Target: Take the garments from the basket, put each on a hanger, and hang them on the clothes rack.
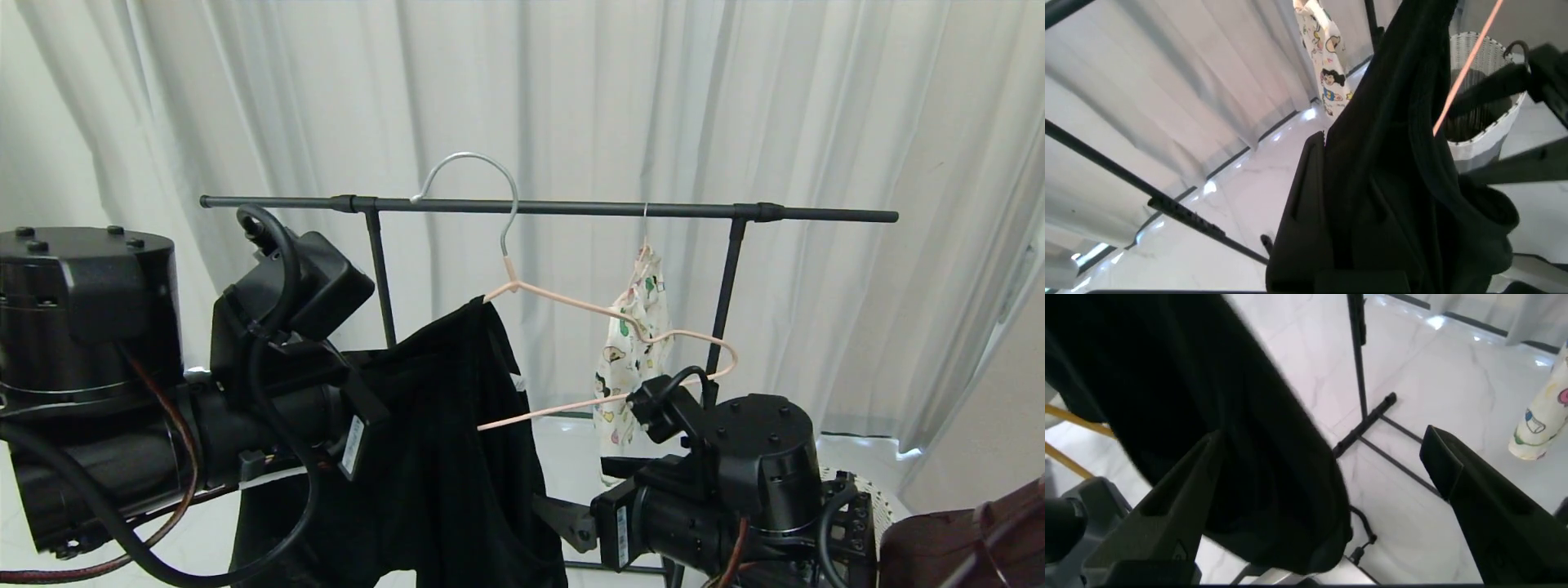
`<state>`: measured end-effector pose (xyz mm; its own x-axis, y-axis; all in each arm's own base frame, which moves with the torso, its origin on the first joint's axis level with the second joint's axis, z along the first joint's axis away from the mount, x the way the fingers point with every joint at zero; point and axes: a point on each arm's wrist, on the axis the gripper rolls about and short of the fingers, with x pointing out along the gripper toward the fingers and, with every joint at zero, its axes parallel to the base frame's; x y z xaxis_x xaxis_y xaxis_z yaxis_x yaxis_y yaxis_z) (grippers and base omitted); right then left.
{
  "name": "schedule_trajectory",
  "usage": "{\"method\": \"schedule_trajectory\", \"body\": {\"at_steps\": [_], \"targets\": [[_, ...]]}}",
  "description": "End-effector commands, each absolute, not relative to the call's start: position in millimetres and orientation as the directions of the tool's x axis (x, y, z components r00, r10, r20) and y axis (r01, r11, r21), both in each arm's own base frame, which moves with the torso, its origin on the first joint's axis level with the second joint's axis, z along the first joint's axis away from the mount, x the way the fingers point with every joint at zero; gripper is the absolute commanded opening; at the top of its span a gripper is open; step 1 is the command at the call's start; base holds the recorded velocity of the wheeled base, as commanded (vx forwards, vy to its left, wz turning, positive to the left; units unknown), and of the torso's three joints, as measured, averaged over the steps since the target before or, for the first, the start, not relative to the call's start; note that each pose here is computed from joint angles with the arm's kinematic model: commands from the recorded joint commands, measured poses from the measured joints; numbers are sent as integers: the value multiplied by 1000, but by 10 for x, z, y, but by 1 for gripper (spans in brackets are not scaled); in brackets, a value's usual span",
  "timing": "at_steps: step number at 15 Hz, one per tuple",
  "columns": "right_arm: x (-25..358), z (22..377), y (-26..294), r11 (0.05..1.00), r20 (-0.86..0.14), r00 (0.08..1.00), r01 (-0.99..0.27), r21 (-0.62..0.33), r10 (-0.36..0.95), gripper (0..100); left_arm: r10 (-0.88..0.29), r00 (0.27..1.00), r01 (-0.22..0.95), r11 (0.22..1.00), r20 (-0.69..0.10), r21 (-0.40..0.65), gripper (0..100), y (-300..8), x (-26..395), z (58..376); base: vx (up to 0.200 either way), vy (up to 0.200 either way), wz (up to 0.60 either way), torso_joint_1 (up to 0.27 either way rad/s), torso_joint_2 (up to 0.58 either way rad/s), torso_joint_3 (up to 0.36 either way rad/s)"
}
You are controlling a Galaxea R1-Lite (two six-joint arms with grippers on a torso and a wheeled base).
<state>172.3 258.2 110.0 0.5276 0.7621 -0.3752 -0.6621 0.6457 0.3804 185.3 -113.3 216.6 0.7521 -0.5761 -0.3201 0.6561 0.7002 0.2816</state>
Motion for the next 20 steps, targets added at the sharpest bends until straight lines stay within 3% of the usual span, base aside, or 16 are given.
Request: {"method": "schedule_trajectory", "body": {"at_steps": [1, 9, 13, 16, 20], "targets": [[1685, 1075, 2612, 647, -383, 525, -664, 375, 761, 100, -555, 761, 644, 710, -337, 285, 0, -1142, 1886, 2124, 0, 0, 0, 0, 0, 0], [1700, 835, 2630, 779, -450, 641, -566, 269, 622, 100, -546, 782, 620, 726, -300, 298, 0, -1164, 1907, 2155, 0, 0, 0, 0, 0, 0], [2054, 744, 2204, 915, -474, 788, -385, 117, 392, 100, -483, 817, 570, 760, -314, 312, 0, -1120, 1925, 2117, 0, 0, 0, 0, 0, 0], [2348, 808, 1880, 966, -447, 860, -254, 45, 247, 100, -480, 816, 570, 761, -322, 311, 0, -1088, 1883, 2082, 0, 0, 0, 0, 0, 0], [2514, 988, 1566, 986, -397, 903, -167, 27, 164, 100, -462, 805, 576, 759, -373, 303, 0, -1019, 1808, 1921, 0, 0, 0, 0, 0, 0]]}}
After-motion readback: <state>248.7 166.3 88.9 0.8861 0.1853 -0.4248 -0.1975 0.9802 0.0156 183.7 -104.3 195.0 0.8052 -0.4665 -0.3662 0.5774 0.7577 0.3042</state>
